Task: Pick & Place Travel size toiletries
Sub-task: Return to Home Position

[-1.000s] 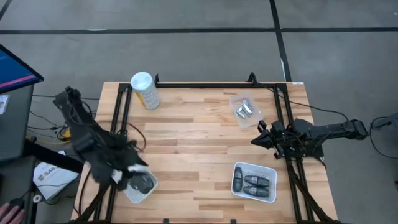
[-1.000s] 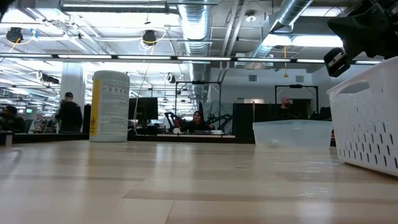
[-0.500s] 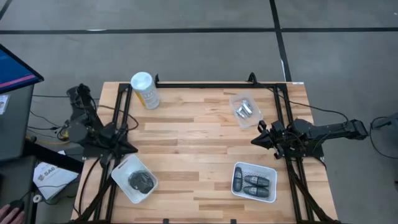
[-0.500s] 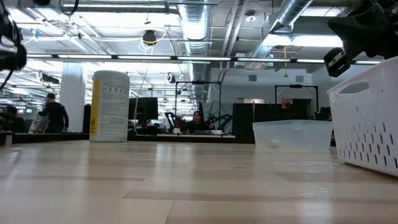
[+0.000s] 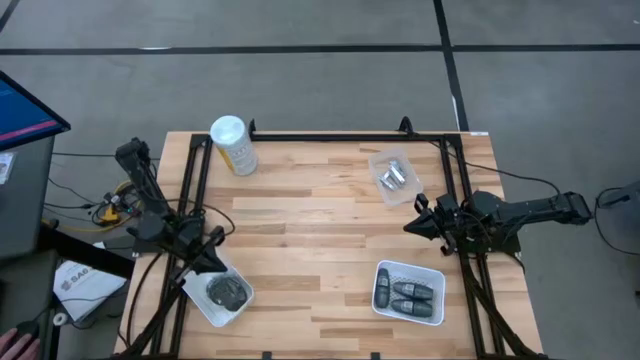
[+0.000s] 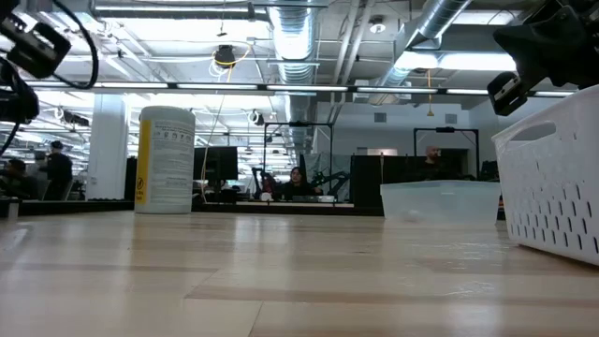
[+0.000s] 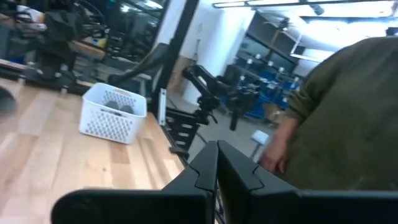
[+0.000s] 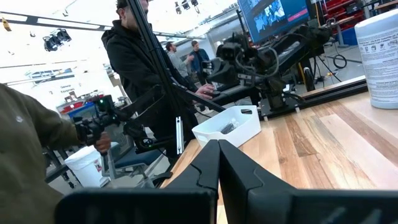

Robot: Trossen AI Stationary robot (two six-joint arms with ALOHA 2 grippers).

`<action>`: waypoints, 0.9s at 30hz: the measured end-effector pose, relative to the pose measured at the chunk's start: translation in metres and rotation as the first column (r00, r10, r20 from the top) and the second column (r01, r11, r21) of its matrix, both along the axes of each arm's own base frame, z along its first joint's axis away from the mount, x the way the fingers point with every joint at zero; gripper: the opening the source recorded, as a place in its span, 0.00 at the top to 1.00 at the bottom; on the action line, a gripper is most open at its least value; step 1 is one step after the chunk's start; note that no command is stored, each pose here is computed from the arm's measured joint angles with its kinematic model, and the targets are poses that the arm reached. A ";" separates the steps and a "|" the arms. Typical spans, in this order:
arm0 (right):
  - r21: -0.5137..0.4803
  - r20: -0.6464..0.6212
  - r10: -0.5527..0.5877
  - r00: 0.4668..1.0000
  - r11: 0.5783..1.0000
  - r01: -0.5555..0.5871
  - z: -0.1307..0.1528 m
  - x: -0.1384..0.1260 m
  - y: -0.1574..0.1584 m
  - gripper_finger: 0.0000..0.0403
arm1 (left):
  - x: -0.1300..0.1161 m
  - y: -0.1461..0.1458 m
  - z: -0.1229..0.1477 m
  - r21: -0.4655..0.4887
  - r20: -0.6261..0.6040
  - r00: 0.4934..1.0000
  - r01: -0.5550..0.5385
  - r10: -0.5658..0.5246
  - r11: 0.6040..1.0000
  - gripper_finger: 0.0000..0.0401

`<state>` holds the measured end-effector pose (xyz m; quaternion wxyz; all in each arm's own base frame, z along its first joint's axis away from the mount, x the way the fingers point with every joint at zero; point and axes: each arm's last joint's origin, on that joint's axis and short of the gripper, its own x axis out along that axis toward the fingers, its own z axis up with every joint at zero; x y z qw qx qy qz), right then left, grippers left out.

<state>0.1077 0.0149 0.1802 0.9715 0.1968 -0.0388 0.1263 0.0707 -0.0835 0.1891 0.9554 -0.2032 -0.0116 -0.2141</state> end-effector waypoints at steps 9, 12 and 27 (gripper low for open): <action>0.000 0.000 0.000 1.000 1.000 0.000 0.000 0.000 0.000 1.00 | -0.004 -0.001 -0.005 0.084 0.086 0.986 0.133 -0.140 0.988 1.00; 0.000 0.001 0.000 1.000 1.000 0.000 0.000 0.000 0.000 1.00 | -0.006 0.000 -0.011 0.108 0.038 0.982 0.178 -0.183 0.978 1.00; 0.000 0.000 -0.001 1.000 1.000 0.001 0.000 0.000 0.000 1.00 | -0.006 -0.002 -0.032 0.331 -0.080 0.969 0.248 -0.235 0.910 1.00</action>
